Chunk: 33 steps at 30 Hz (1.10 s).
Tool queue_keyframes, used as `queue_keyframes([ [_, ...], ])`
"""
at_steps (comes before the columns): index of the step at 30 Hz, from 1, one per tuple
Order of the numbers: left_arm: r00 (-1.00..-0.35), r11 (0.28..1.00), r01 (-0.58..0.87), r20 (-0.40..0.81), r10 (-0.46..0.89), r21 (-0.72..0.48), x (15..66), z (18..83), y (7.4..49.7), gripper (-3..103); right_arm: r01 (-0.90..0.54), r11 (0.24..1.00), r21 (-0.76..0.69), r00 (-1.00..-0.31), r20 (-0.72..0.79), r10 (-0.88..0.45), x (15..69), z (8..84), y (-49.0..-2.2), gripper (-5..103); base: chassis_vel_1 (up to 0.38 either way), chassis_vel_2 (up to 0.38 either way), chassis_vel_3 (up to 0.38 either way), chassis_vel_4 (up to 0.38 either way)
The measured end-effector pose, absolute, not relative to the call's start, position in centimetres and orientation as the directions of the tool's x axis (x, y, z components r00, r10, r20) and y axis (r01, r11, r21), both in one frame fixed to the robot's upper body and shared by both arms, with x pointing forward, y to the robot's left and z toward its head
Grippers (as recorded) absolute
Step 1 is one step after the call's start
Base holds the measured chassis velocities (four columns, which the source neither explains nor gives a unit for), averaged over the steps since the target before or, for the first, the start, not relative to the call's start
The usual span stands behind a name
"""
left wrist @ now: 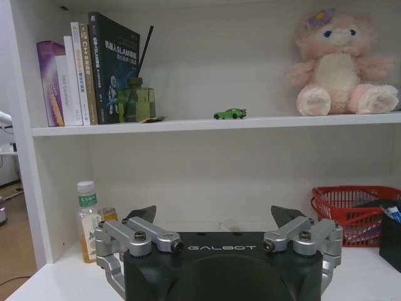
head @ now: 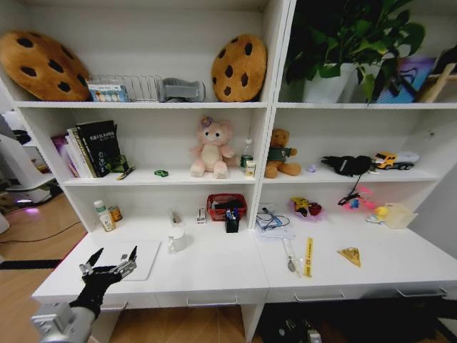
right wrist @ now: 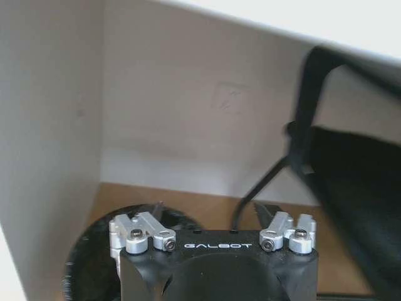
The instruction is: Organize the objects on the table.
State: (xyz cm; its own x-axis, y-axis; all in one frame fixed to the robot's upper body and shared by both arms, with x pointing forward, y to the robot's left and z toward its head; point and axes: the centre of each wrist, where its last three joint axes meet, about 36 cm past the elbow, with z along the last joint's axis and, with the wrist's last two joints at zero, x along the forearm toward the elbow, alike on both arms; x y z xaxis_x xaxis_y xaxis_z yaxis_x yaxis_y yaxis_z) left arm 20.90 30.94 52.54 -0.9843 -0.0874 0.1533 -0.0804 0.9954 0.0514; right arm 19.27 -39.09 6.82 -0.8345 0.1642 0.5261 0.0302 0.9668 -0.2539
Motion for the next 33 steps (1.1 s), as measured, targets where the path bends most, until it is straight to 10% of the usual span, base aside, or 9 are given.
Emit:
queue_keyframes([
  [12,-0.984,0.995,-0.080,0.153,-0.087,0.051,20.9,52.5,30.9,100,-0.027,0.968,-0.250,-0.997,0.073,-0.009,16.4,17.3,-37.7,100,0.000,0.000,0.000,0.000],
  [33,-0.984,0.995,-0.080,0.153,-0.087,0.051,20.9,52.5,30.9,100,0.084,0.964,-0.250,-0.956,-0.292,0.008,27.5,32.8,-43.7,100,-0.128,-0.119,0.124,0.122],
])
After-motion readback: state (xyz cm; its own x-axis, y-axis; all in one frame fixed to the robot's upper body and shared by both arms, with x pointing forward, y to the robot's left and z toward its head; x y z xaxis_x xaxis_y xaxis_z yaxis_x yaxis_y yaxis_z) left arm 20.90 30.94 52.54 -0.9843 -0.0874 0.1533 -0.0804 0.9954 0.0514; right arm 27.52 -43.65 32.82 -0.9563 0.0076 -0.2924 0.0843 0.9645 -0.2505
